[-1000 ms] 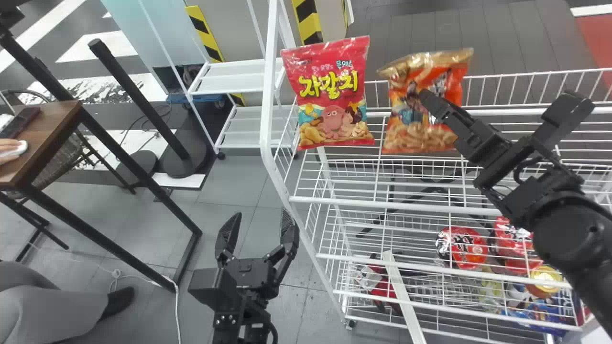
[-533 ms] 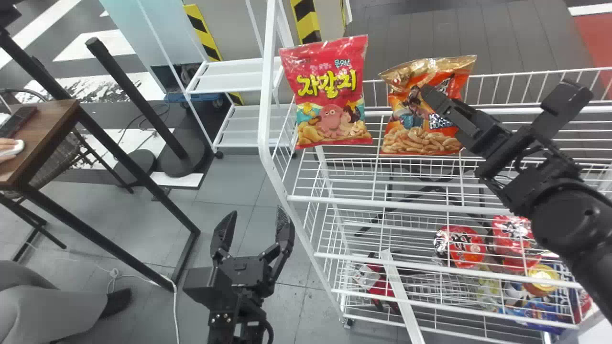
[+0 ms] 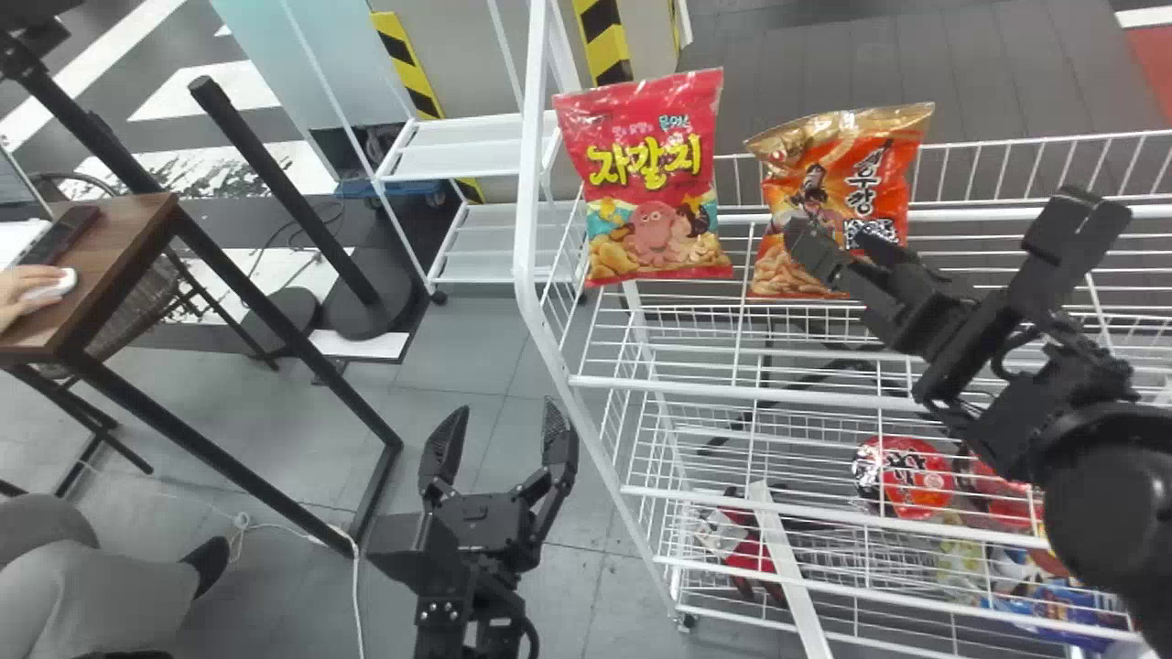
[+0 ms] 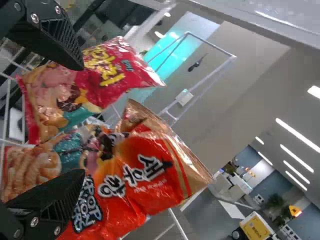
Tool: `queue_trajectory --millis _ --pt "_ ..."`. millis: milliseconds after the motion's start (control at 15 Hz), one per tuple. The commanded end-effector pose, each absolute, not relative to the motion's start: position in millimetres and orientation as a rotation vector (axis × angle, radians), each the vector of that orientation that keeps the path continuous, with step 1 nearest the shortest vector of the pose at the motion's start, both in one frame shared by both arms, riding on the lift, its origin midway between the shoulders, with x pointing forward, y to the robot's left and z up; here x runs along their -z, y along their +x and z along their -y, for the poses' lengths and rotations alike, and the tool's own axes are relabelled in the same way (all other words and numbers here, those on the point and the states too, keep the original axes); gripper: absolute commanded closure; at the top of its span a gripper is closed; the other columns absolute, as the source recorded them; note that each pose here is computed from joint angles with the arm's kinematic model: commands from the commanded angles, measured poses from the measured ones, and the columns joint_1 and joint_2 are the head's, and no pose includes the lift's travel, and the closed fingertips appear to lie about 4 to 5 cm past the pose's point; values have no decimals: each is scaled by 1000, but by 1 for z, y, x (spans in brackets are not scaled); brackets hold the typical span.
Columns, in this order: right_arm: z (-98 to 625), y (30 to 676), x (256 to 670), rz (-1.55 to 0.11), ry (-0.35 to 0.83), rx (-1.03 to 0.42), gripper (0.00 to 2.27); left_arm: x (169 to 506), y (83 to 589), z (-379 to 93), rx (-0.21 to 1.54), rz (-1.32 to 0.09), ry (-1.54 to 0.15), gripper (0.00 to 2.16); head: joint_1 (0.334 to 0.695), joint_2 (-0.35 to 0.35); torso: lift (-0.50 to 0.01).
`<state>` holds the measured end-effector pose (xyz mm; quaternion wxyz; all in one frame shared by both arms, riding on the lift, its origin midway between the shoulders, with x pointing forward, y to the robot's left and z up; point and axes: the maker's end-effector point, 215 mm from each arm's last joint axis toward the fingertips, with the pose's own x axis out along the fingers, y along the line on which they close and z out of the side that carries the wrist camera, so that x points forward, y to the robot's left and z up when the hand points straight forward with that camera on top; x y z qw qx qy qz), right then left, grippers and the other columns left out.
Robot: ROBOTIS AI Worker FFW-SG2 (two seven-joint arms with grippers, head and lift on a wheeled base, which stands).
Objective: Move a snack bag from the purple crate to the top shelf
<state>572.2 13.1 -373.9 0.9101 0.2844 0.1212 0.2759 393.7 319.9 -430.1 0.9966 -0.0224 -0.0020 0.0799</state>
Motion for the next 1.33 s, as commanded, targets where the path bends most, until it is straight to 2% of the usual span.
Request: queue_trajectory --millis 0,267,400,733,1067,1267 --pt "-29 551 371 -244 395 -572 127 431 393 -319 -158 3 -45 137 695 350 -1" --pt "-28 551 370 -209 154 -449 144 429 393 -323 -166 8 -46 137 695 350 -1" --pt "-25 555 365 -182 86 -397 147 429 393 -325 -169 10 -48 137 695 350 -1" --pt "4 584 384 -218 75 -325 161 429 394 -326 -169 12 -46 137 695 350 -1" --pt "9 602 395 -217 167 -314 174 431 394 -328 -174 8 -48 137 695 341 -1" --pt "9 600 405 -246 159 -300 181 432 394 -328 -173 7 -46 137 695 340 -1"
